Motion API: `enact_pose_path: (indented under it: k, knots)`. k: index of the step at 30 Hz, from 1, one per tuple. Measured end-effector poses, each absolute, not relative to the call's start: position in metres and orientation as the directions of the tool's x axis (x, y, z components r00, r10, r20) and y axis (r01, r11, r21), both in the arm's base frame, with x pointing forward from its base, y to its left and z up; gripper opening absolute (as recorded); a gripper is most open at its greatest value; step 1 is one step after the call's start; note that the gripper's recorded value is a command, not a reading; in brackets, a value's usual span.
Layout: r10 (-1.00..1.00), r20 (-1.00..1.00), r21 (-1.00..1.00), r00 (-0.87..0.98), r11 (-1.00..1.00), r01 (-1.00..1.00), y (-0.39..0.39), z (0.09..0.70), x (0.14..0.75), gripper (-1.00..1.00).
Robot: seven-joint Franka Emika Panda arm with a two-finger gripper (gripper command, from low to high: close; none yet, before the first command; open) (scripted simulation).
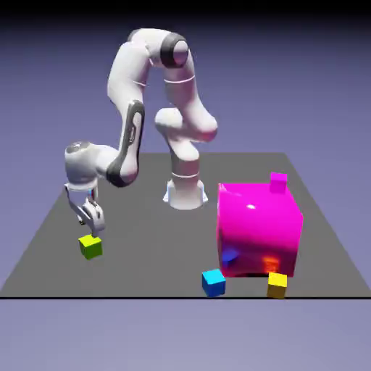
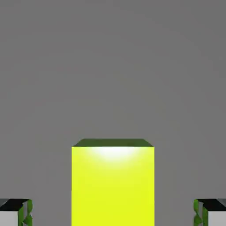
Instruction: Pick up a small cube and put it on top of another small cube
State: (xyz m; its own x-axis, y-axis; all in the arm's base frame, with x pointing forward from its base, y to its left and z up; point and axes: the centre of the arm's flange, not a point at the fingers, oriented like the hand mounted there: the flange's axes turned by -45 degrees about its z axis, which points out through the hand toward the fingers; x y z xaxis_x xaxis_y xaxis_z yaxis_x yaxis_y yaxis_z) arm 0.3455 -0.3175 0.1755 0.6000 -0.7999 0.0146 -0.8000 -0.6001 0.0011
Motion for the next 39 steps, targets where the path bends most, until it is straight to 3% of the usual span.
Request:
enact_pose_path:
  k: [3, 4, 6, 12, 16, 21, 26, 32, 34, 38, 39]
  knots:
    - [-0.8, 0.014, 0.001, 0.6, -0.6, -0.8, -0.317, 0.138, 0.345, 0.0]
    - [-0.8, 0.014, 0.0, 0.599, -0.599, -0.801, -0.317, 0.13, 0.345, -1.0]
    - [-0.801, 0.014, 0.0, 0.599, -0.599, -0.801, -0.317, 0.13, 0.345, -1.0]
    - [-0.789, 0.013, -0.006, 0.614, -0.614, -0.789, -0.309, 0.204, 0.352, -1.0]
    - [-0.595, 0.006, -0.068, 0.804, -0.802, -0.593, -0.185, 0.261, 0.438, -1.0]
    - [-0.335, 0.007, -0.104, 0.942, -0.937, -0.333, -0.03, 0.336, 0.472, -1.0]
    - [-0.036, 0.013, -0.09, 0.999, -0.995, -0.035, 0.129, 0.406, 0.438, -1.0]
    - [0.331, 0.014, -0.007, 0.943, -0.943, 0.331, 0.289, 0.47, 0.312, -1.0]
    - [0.343, 0.014, -0.003, 0.939, -0.939, 0.343, 0.293, 0.472, 0.306, -1.0]
    - [0.343, 0.013, -0.003, 0.939, -0.939, 0.343, 0.294, 0.41, 0.308, -1.0]
    - [0.343, 0.014, -0.003, 0.939, -0.939, 0.343, 0.293, 0.402, 0.307, 1.0]
